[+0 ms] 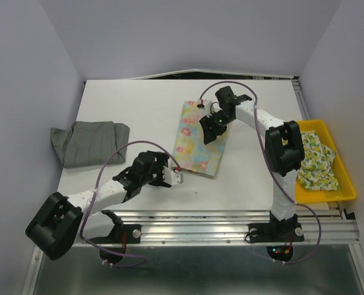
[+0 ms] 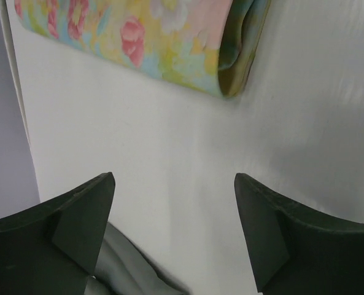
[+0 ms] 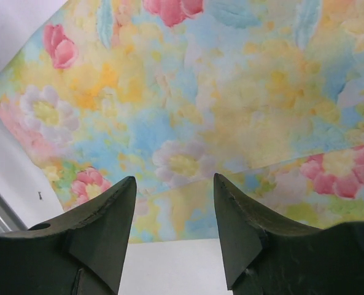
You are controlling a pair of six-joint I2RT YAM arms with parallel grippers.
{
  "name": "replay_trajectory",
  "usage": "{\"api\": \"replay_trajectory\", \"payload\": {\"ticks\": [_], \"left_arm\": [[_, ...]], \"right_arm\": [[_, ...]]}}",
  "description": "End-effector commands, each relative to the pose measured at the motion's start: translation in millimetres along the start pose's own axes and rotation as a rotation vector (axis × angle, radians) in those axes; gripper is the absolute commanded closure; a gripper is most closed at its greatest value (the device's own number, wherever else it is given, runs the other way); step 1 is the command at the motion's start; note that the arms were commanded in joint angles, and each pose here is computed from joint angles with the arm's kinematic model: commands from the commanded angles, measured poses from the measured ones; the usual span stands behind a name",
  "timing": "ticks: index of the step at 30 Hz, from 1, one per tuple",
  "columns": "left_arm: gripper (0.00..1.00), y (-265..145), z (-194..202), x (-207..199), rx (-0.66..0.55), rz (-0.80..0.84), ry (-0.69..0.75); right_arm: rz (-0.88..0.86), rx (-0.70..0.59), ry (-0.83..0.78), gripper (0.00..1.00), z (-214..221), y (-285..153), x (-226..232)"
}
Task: Fold and stack the skirts
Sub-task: Fold the skirt
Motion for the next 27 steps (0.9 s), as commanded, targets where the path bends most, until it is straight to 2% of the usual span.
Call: {"api": "replay_trajectory", "payload": {"ticks": [1,4,10,17,27], "left_arm": [[0.04,17,-26,9,-0.076,-0.102,0.068],[0.04,31,-33,-5,-0.083,-0.074,0.085],[0.03,52,-38,-24,-0.063,-0.052,0.139],[0.03,75,-61,-28,-0.075,-0.023,0.163],[0.07,81,-83,-21,-0.109,-0.027,0.16]], "right_arm": [[-0.092,-0.038,0.081,0.42,-10,14,9],[-0.092,-0.007,0.127,0.42,3,35,0],[-0.002,0.137,0.19,0.45,40,73,-25],[0.0,0.186,0.184,0.46,57,77,-27],[-0.01,0.201,0.171,0.46,60,77,-26]]}}
Point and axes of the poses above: each gripper's point midway between its finger pads, its own y axis out along the fingers, its own x axis along the line the jaws close on, z = x × y, the point moved 7 cm from there along -y, back along the fingers, and after that the axes turned 5 degrees about y, right-handed, at the moved point
